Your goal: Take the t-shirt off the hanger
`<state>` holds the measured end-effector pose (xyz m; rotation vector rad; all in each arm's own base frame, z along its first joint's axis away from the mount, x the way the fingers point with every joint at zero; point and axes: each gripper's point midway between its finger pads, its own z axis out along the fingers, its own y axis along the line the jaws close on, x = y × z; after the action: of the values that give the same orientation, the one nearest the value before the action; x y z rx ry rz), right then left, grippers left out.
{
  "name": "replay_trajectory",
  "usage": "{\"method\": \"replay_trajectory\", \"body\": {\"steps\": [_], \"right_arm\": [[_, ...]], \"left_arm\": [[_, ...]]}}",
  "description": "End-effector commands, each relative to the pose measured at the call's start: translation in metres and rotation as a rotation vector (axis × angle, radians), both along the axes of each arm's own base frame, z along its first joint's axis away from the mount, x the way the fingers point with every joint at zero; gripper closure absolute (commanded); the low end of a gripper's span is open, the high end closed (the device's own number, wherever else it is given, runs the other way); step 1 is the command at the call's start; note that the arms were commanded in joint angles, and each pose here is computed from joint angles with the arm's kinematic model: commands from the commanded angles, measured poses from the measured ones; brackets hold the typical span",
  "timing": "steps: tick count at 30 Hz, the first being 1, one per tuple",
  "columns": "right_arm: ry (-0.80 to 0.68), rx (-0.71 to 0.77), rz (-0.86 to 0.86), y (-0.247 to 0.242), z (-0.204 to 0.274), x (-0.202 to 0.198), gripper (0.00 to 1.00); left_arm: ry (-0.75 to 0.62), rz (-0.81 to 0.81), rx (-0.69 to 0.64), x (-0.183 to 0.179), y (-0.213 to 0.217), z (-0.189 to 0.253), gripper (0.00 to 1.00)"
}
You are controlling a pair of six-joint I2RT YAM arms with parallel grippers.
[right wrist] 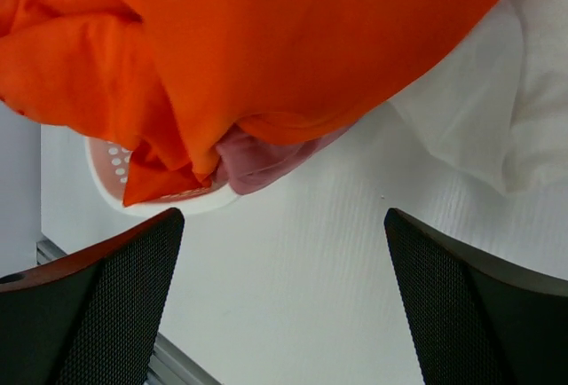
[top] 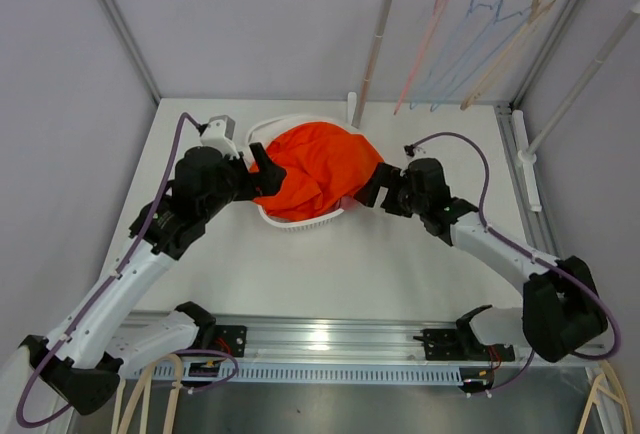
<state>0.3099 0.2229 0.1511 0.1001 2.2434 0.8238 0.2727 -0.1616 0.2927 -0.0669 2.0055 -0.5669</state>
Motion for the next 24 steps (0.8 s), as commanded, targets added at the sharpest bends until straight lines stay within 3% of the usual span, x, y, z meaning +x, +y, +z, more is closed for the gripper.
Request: {"method": "replay_trajectory", "body": {"steps": [1,8,24], "right_arm": [[-0.053,0.156,-0.083,0.015,0.005,0.025,0.00],[-0.106,0.200,-0.110,0.029,-0.015,0.062,0.01],[-0.178,0.108,-0.187,0.030,-0.052,0.112,0.00]], "left_arm": [[-0.024,-0.005,-0.018,0.001,0.000,0.005,0.00],[-0.026,-0.008,-0.017,0.000,0.000,0.005,0.00],[-0.063,-0.010,-0.013,-0.006,0.006,0.009,0.00]]}}
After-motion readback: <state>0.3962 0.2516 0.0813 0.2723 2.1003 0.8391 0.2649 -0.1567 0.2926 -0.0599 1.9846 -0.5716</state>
